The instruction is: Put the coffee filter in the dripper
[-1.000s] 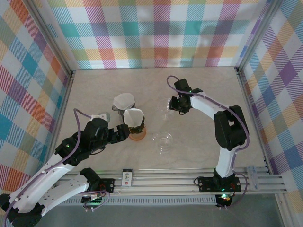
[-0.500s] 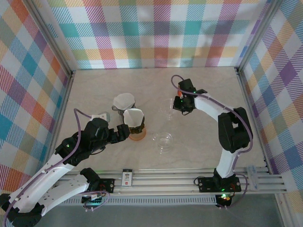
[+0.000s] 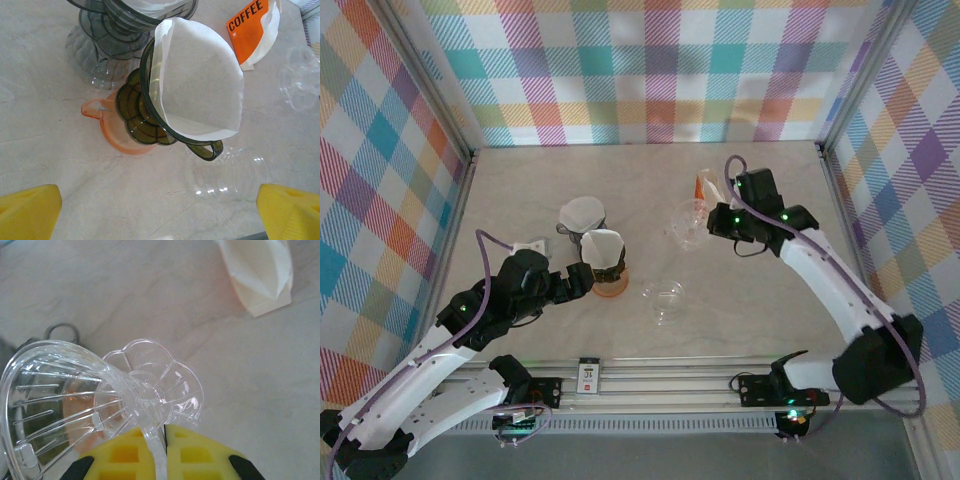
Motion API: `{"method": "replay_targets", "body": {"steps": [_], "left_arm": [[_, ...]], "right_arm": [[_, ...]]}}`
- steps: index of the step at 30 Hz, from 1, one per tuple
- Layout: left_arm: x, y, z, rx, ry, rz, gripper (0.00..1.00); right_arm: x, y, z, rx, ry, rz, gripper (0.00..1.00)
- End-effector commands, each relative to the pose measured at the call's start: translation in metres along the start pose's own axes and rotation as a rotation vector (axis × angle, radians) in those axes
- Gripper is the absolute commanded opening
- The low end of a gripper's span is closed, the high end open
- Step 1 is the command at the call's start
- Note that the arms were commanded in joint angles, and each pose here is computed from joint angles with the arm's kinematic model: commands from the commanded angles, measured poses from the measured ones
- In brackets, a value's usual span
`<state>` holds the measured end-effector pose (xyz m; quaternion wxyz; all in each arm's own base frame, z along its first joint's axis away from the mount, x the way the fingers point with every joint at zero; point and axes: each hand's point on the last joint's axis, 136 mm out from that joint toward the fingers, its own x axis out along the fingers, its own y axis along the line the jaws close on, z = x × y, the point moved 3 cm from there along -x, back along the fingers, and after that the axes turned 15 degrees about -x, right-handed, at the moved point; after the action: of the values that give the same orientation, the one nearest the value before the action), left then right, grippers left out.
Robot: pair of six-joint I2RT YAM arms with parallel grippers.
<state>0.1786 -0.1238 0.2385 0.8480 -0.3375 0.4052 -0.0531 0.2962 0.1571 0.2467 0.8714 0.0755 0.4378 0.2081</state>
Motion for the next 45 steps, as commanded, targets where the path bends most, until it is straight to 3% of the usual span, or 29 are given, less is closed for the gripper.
{"method": "replay_targets", "body": {"steps": [1, 7, 15, 34, 42, 45], "left_arm": [[-0.003, 0.001, 0.005, -0.005, -0.020, 0.007, 1.00], [-0.003, 0.001, 0.005, -0.002, -0.024, 0.005, 1.00], [0.001, 0.001, 0.003, -0.005, -0.011, 0.011, 1.00], [0.001, 0.001, 0.003, -0.003, -0.013, 0.012, 1.00], [0.001, 0.002, 0.003, -0.005, -0.012, 0.011, 1.00], [0.001, 0.001, 0.003, -0.007, -0.012, 0.008, 1.00]], "right_arm": [[-0.015, 0.025, -0.038, -0.032, 0.140, 0.103, 0.00], [-0.024, 0.052, -0.073, -0.062, 0.272, 0.171, 0.00], [-0.002, 0.063, -0.094, -0.095, 0.337, 0.183, 0.00], [0.017, 0.056, -0.103, -0.141, 0.341, 0.123, 0.02], [0.018, 0.057, -0.109, -0.132, 0.347, 0.137, 0.13], [0.018, 0.056, -0.110, -0.131, 0.347, 0.130, 0.26]]}}
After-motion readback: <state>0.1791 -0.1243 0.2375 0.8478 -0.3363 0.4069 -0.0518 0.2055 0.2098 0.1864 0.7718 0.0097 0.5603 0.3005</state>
